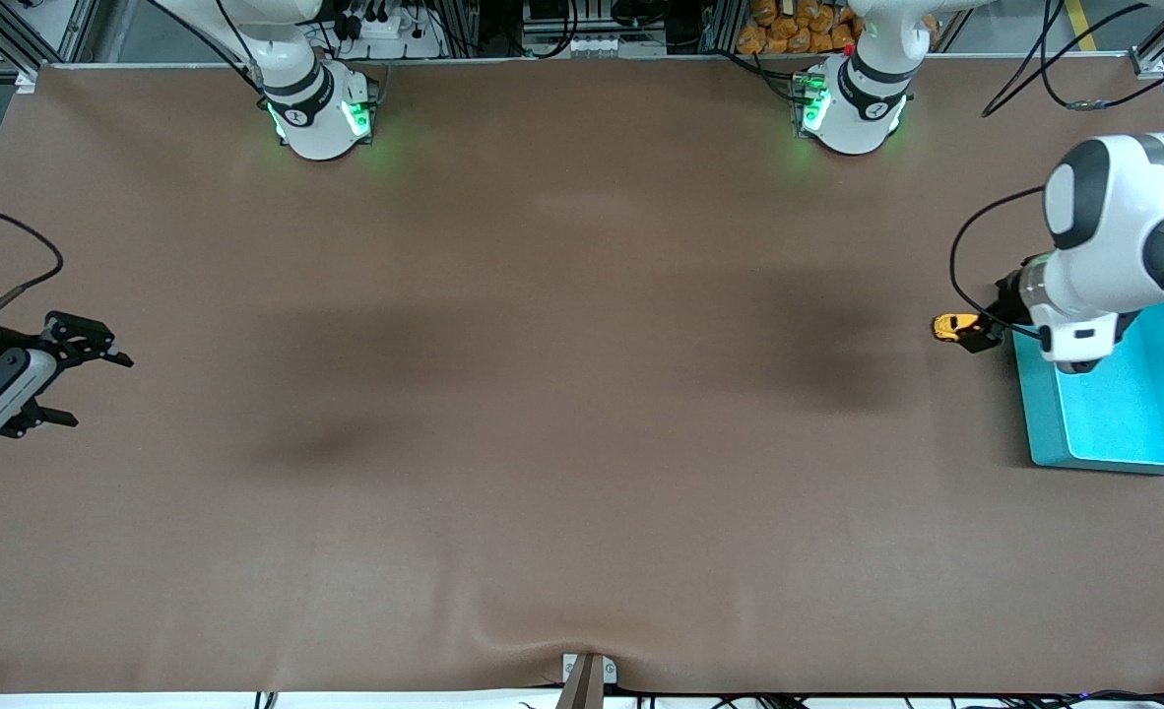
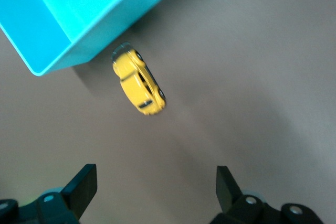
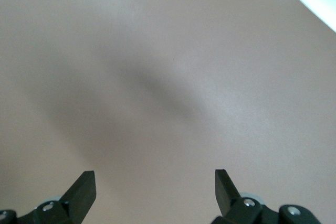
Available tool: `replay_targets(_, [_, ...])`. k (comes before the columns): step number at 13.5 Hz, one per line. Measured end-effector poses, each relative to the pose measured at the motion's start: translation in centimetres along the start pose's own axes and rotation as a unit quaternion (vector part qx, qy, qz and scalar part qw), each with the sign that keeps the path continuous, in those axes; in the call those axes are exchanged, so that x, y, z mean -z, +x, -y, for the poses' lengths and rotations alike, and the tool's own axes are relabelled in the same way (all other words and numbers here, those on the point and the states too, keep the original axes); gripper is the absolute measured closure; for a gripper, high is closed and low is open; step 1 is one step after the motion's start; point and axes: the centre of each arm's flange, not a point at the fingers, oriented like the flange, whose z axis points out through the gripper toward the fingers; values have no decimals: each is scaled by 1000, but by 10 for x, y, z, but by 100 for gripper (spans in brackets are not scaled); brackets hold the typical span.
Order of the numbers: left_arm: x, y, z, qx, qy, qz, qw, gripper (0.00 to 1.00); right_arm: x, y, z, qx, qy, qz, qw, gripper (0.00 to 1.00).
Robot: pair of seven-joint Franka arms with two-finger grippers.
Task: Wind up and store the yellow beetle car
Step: 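Lower the left gripper onto the yellow car beside the box and grasp it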
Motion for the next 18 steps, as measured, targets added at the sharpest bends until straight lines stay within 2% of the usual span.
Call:
replay_targets(3, [-32,33,19,68,-26,-4,997,0,42,10,41,-72,-4,-11,997,0])
replay_targets(5, [-62,38,22,97,-50,-14,994,0,71,3,61,-107,-3,-12,994,0])
replay_targets(7, [-89,36,22,108,-56,-12,992,0,95,-8,75,-141,-3,-13,990,0])
replay_targets(10, [-107,40,29,122,-62,-10,991,0,111,-19,90,-205,5,-2,979,0])
replay_targets(12, [-117,46,41,135,-69,-11,988,0,117,-22,101,-257,5,11,966,0])
replay_targets(15, [-128,49,51,145,-71,-8,987,0,126,-23,118,-297,-14,31,954,0])
replay_targets(18, [-142,43,51,142,-65,-1,988,0,137,-25,132,-326,-25,35,945,0])
